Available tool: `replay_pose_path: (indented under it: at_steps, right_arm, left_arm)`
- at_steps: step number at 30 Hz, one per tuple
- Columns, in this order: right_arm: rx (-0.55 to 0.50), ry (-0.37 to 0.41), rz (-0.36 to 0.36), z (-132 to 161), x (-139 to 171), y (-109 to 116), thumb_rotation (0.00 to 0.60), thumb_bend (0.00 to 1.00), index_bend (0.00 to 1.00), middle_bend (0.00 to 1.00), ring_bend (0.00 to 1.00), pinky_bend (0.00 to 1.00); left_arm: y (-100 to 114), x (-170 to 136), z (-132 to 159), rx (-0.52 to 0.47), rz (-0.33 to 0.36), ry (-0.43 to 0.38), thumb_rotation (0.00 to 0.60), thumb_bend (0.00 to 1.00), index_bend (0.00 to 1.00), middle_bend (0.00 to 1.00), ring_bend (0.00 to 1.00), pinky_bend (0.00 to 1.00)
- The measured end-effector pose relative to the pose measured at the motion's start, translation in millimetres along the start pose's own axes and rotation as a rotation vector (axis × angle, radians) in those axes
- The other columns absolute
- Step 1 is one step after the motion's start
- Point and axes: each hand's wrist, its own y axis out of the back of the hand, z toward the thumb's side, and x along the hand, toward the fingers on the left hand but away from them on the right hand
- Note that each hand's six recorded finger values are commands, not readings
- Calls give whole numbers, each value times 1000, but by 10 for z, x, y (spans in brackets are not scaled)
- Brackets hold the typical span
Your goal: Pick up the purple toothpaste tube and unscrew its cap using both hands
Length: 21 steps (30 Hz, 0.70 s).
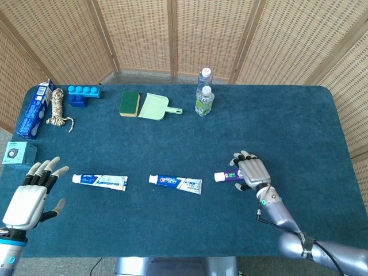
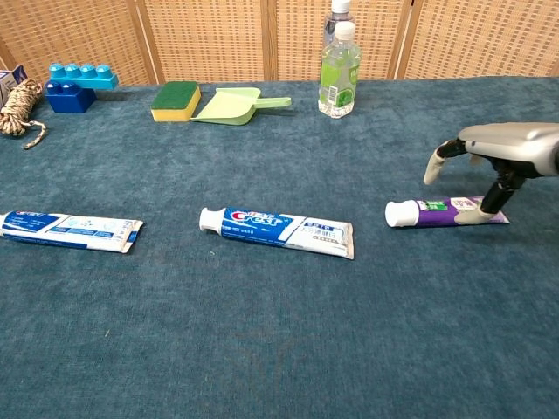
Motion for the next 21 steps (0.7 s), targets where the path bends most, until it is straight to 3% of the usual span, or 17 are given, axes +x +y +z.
replay_pose_path:
  at_steps: [7,21]
  right_arm:
    - [43,-39,31,-53,-110,-64,600,284,339,171,78,177]
    - [34,-58,17,-129,-146,-112,600,233,437,210,129,187]
  left_arm:
    - [-16,31,-13,-2,-2,1,600,324,157,29,0,0]
    - [44,-31,-39,-4,22,10,600,324,148,22,0,0]
